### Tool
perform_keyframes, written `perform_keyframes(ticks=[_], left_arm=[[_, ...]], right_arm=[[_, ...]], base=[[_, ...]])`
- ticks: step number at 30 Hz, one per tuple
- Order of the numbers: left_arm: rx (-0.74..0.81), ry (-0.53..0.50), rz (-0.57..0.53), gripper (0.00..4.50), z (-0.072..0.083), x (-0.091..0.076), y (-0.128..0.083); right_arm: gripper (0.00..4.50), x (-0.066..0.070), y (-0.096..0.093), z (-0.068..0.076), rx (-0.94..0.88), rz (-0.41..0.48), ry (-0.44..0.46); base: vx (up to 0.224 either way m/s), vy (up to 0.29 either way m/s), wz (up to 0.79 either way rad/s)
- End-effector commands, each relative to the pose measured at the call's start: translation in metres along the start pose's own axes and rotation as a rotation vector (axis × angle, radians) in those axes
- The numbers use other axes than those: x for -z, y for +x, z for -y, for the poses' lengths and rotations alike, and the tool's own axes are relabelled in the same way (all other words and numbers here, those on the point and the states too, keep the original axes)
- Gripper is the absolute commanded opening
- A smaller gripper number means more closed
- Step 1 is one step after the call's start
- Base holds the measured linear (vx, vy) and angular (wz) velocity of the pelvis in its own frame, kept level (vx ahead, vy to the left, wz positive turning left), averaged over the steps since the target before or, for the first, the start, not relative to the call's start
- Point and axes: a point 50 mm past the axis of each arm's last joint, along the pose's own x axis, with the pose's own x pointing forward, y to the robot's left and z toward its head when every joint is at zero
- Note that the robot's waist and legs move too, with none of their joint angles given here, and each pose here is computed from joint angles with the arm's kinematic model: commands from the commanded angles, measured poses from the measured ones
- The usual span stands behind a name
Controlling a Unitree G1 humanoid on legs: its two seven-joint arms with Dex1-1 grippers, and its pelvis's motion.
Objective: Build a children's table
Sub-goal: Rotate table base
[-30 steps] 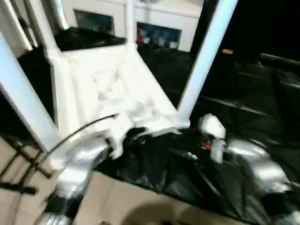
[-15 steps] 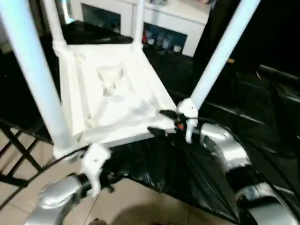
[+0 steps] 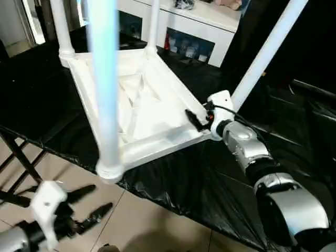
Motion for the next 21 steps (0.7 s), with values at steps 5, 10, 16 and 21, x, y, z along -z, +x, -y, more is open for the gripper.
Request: perform_keyframes(ticks=[5,10,16,21], left_arm=[[0.108,0.0,0.203,4.43,-0.011,-0.037,0.023],[0.234,0.0,0.254,4.43,-0.009,-0.054,0.046],[0.338,0.034,0.268,4.43,-0.01,-0.063,0.076],[0.471,0.052,0.279,4.43,0.005,-0.075,0.116]], right_arm=[[4.5,0.0,-0.005,-0.006,-0.159,0.038,-0.014],[4.5,0.017,-0.018,-0.01,-0.217,0.004,-0.061],[4.5,0.031,-0.037,0.005,-0.161,-0.049,-0.112],[4.5,0.04,-0.058,0.028,-0.028,-0.085,-0.121]], base=[[0.0,0.0,0.0],[0.0,0.0,0.0],[0.0,0.0,0.0],[0.0,0.0,0.0]])
